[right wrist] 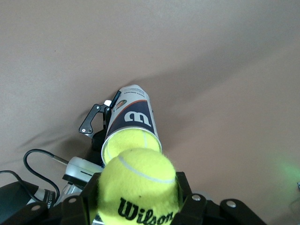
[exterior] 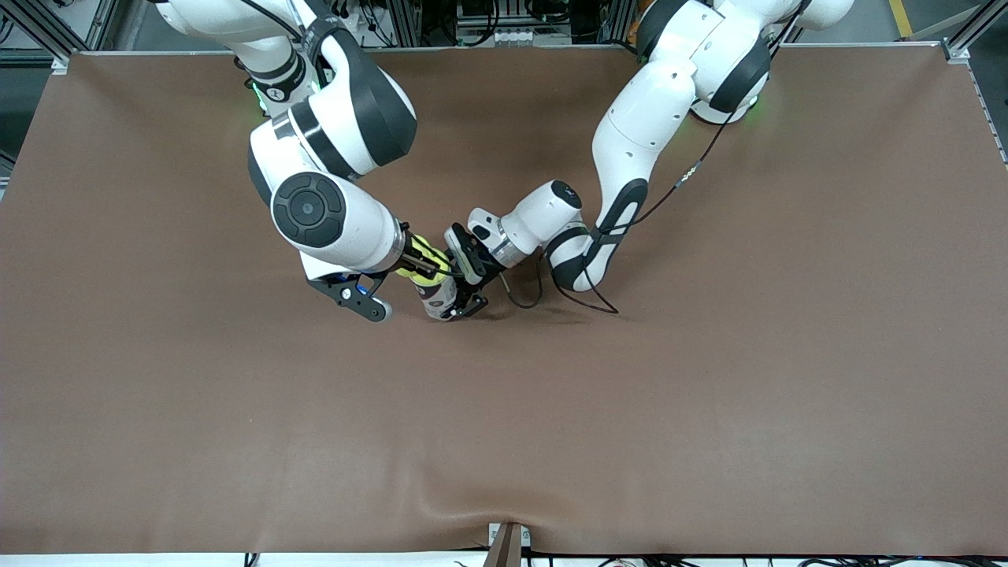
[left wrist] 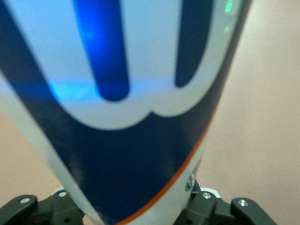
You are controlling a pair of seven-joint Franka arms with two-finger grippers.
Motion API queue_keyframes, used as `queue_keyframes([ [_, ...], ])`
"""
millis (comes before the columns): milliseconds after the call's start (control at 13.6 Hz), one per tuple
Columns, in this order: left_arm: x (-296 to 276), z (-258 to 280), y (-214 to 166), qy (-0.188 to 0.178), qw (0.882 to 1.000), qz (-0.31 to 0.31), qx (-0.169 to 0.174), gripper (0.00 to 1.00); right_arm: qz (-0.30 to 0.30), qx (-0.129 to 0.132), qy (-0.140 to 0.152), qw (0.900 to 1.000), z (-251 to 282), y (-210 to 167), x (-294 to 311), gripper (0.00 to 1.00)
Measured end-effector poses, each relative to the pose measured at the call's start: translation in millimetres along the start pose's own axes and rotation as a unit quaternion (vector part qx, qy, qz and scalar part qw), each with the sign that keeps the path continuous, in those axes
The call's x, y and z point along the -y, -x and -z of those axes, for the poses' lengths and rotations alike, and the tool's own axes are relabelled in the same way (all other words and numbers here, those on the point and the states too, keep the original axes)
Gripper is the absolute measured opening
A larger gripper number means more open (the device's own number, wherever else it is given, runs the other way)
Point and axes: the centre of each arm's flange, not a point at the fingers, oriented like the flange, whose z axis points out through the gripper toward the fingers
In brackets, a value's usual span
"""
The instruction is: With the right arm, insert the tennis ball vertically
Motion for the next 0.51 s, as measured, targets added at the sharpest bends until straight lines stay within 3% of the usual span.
queue_keyframes([
  [514,0.0,0.0,0.0,0.0,1.0,0.0,0.0,0.78,-0.001,0.005,0.005,1.0,-8.8,3.0,4.0,0.67],
])
